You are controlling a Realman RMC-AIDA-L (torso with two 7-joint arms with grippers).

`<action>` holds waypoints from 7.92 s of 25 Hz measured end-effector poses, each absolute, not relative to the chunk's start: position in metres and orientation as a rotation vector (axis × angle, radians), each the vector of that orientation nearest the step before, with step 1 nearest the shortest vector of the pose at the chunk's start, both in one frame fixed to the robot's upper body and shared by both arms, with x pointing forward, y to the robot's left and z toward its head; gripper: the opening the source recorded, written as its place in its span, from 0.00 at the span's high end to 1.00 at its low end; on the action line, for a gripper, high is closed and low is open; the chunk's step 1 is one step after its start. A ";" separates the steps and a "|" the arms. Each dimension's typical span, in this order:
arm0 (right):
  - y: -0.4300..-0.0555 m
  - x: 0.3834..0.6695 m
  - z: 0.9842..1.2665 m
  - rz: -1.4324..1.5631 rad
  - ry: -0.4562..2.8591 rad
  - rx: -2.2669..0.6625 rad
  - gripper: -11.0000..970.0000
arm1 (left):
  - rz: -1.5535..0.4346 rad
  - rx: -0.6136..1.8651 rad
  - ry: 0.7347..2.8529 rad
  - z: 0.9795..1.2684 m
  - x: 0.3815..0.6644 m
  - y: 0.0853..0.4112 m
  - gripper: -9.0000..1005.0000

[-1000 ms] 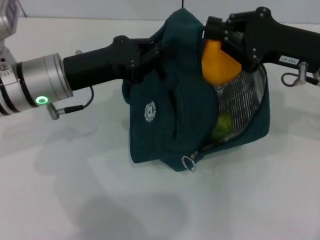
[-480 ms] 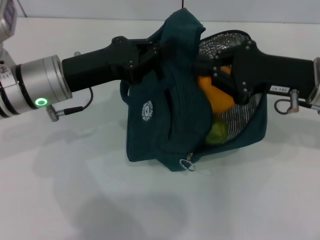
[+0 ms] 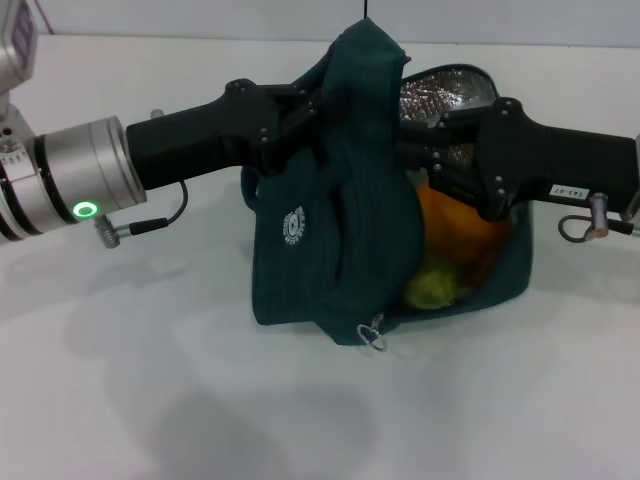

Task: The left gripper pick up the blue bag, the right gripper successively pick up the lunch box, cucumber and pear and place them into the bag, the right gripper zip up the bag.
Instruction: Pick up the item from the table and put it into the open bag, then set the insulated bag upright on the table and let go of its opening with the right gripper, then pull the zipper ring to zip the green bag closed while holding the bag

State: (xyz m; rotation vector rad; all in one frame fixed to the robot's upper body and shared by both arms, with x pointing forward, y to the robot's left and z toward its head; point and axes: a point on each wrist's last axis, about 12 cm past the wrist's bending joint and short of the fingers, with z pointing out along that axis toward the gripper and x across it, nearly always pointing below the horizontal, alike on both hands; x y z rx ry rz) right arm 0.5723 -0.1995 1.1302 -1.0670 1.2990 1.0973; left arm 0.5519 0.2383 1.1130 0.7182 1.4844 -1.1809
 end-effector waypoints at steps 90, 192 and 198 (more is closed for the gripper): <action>-0.309 0.511 1.077 0.927 1.656 -1.005 0.53 | -1.328 0.655 1.460 1.130 0.549 0.240 0.95; -0.267 0.589 1.154 0.926 1.424 -0.914 0.75 | -0.882 0.648 1.180 1.070 0.517 0.214 0.26; -0.274 0.578 1.147 0.890 1.372 -0.852 0.53 | -0.881 0.649 1.183 1.069 0.516 0.214 0.26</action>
